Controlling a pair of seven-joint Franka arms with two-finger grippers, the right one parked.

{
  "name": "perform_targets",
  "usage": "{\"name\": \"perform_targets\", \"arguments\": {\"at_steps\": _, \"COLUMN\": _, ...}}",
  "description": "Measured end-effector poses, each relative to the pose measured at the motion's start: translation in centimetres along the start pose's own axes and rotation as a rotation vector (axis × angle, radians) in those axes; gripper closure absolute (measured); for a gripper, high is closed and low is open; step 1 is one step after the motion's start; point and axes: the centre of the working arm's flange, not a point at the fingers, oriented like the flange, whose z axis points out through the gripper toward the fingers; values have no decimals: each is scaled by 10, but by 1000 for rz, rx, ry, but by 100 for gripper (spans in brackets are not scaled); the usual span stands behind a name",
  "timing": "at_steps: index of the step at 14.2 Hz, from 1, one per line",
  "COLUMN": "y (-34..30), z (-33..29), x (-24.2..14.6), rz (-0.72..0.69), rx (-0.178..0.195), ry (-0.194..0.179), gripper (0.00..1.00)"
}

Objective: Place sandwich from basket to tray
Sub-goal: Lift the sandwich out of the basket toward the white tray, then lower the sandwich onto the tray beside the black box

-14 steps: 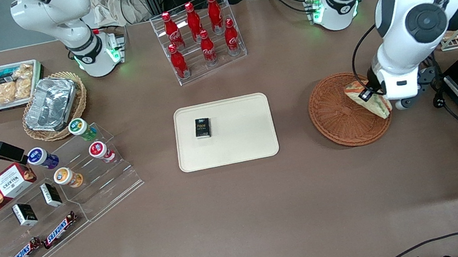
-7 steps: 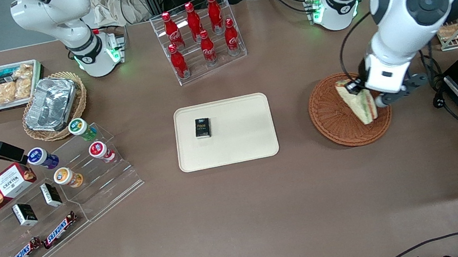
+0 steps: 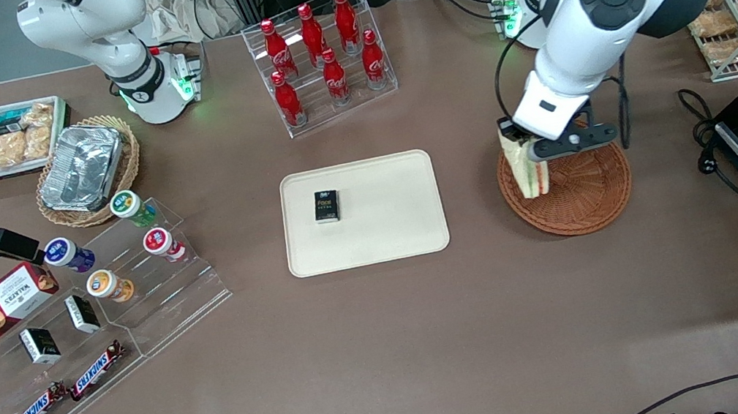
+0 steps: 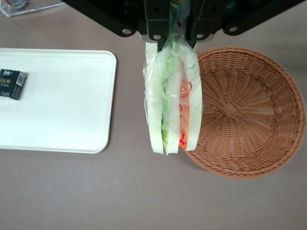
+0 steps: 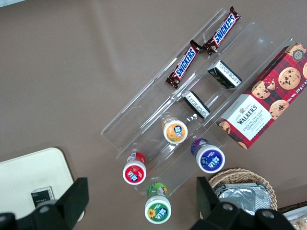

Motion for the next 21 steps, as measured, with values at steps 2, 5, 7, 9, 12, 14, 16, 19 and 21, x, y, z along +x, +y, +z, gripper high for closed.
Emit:
{"name": "perform_targets", "arguments": {"at_steps": 2, "y": 20, "z": 8, "x": -5, "rz": 48, "rx": 5, "ry": -3, "gripper": 85}}
{"name": "perform_targets", "arguments": {"at_steps": 5, "y": 58, "z": 25, "x": -20, "rz": 143, "rx": 44, "ry": 34, "gripper": 85}}
{"name": "perform_targets", "arguments": {"at_steps": 7, "y": 81, "z": 42, "x": -27, "rz": 190, "rx": 41, "ry": 41, "gripper": 85}}
{"name": "perform_targets", "arguments": {"at_steps": 9, "y": 99, "z": 68, "x": -31, "rz": 229, "rx": 22, "ry": 47, "gripper": 85}}
{"name": "perform_targets", "arguments": {"at_steps": 12, "y": 119, "z": 120, "x": -41, "rz": 259, "rx": 10, "ry": 75, "gripper": 85}}
{"name": "perform_targets", "arguments": {"at_steps": 14, "y": 129, "z": 155, "x": -46, "rz": 260, "rx": 16, "ry": 81, "gripper": 85}}
{"name": "perform_targets", "arguments": {"at_steps": 16, "y": 144, "z": 182, "x": -52, "rz": 229, "rx": 20, "ry": 101, "gripper": 85}}
{"name": "perform_targets", "arguments": {"at_steps": 19, "y": 158, "z": 216, "x": -59, "rz": 200, "rx": 17, "ry": 118, "gripper": 85}}
{"name": "perform_targets", "arguments": {"at_steps": 21, "y": 158, "z": 234, "x": -57, "rz": 196, "rx": 8, "ry": 108, "gripper": 85}}
